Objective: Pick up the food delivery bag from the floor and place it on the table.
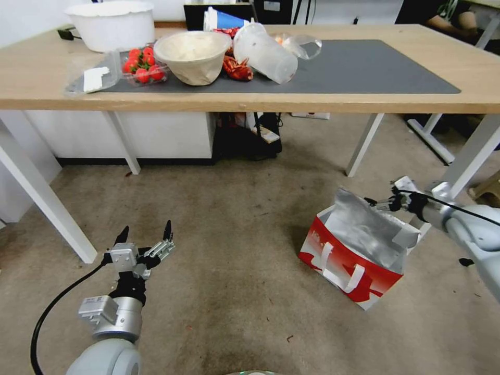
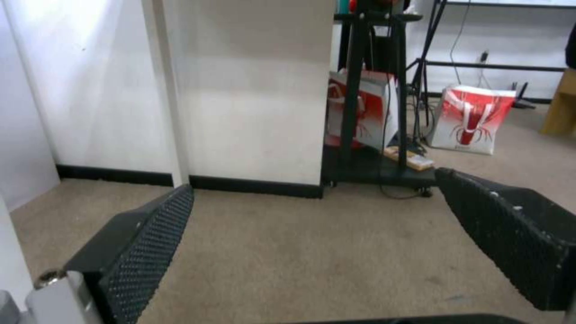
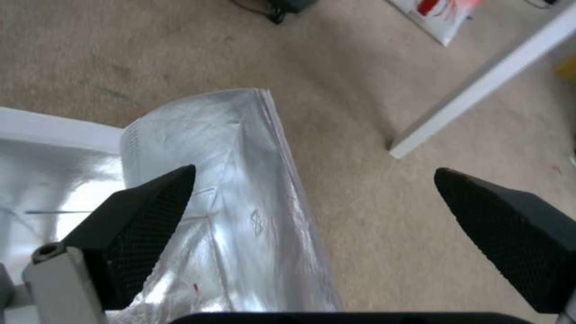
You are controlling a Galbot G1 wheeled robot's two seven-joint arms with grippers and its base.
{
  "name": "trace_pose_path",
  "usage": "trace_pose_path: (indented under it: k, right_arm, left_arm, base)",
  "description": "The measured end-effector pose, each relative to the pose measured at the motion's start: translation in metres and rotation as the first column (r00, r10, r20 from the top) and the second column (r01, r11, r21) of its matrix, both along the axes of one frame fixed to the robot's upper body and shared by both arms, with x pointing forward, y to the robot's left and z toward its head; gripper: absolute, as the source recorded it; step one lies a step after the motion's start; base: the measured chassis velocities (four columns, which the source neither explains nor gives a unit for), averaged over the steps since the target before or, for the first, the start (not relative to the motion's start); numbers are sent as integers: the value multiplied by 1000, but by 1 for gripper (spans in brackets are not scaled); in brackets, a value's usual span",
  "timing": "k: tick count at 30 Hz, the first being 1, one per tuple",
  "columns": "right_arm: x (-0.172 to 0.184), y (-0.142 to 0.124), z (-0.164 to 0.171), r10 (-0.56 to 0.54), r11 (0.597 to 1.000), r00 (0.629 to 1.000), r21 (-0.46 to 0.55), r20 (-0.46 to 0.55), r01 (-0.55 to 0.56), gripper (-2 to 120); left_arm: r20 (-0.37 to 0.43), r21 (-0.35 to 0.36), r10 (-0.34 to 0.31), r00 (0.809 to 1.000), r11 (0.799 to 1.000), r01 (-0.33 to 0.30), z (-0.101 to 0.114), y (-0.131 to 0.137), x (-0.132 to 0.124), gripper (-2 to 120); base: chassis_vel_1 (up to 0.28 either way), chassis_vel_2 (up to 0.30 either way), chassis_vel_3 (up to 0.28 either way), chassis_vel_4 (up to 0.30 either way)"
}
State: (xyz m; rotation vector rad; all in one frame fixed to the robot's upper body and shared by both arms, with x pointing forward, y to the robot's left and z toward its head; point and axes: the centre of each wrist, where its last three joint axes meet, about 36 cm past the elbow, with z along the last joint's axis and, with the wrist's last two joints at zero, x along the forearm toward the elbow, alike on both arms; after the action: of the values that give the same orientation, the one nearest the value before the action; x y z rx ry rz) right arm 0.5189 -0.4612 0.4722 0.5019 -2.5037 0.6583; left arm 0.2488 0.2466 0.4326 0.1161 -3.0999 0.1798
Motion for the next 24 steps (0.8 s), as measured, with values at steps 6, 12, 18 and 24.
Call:
trace_pose_path:
  k: [6, 12, 18, 24]
  right_arm:
    - [33, 5, -12, 25, 999, 999, -44, -39, -27, 99]
    - [44, 6, -25, 50, 995, 995, -77, -91, -58, 92]
    - [49, 6, -45, 49, 993, 989, -97, -136, -63, 91]
    - [52, 8, -61, 42, 992, 985, -108, -167, -61, 79]
  left_arm:
    - [0, -5, 11, 1000, 1000, -11, -1, -1, -1, 100]
    - [0, -6, 19, 1000, 1000, -19, -1, -1, -1, 100]
    - [1, -4, 26, 1000, 1000, -26, -4, 0, -1, 100]
    - [-2, -3, 31, 1000, 1000, -31, -5, 0, -1, 100]
  base:
    - [0, 0, 0, 0]
    - [0, 0, 0, 0]
    - [0, 0, 0, 0]
    - [0, 0, 0, 0]
